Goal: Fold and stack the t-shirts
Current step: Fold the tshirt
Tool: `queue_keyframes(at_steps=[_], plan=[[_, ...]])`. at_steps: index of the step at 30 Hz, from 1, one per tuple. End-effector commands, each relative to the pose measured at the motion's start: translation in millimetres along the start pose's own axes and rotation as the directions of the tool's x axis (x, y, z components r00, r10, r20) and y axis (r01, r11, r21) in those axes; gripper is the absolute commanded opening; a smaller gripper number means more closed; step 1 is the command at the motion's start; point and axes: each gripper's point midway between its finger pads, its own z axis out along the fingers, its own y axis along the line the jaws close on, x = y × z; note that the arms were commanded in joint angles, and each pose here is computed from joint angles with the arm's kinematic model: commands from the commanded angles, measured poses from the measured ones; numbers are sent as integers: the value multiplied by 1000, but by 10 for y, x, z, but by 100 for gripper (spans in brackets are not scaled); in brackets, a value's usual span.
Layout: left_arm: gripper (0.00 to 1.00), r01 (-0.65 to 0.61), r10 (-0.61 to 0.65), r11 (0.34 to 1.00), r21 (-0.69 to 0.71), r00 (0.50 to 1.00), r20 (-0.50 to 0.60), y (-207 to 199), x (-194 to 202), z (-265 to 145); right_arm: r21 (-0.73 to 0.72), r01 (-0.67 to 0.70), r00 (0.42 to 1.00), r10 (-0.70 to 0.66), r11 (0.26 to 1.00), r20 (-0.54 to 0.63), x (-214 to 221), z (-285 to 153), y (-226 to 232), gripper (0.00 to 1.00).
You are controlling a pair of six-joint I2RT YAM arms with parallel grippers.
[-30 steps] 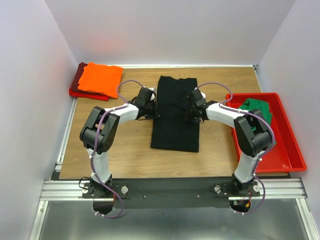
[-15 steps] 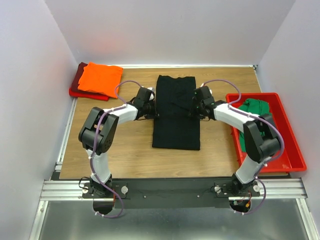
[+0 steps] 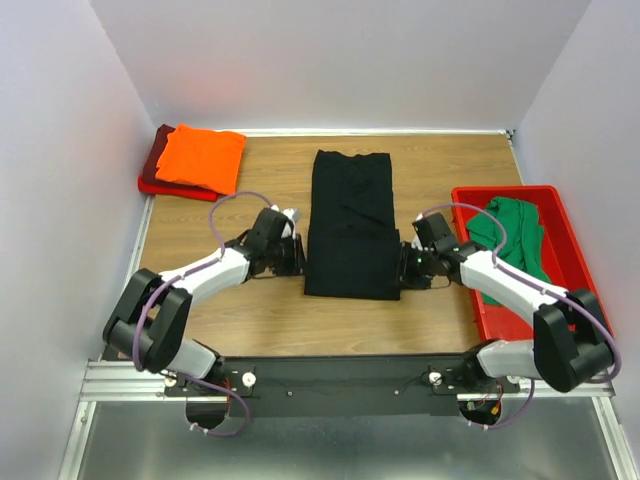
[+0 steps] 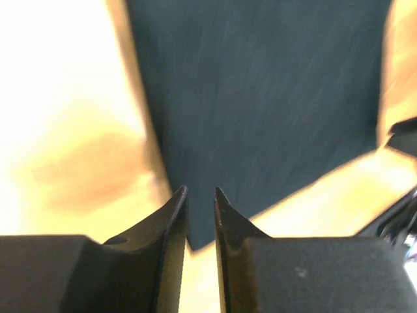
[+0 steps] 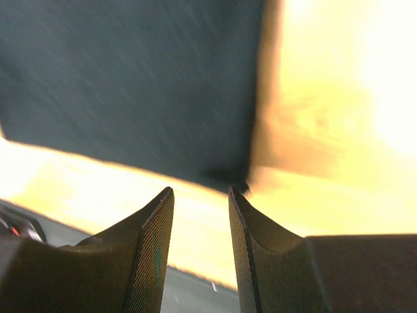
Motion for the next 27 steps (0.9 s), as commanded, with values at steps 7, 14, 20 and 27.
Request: queue_keyframes(at_steps=[7, 14, 20, 27], plan=[[42, 53, -55, 998, -26, 992, -110, 88, 586, -141, 53, -67, 985, 74, 996, -154, 570, -88, -235, 50], [42, 41, -39, 999, 16, 993, -112, 9, 596, -125, 88, -100, 985, 111, 991, -133, 538, -28, -285, 50], [42, 39, -37, 999, 9, 988, -151, 39, 700, -50, 88, -121, 984, 131, 989, -121, 517, 14, -281, 50], [40, 38, -38, 999, -6, 986, -160, 81, 722, 17, 84, -145, 982, 154, 986, -111, 515, 64, -282, 49]])
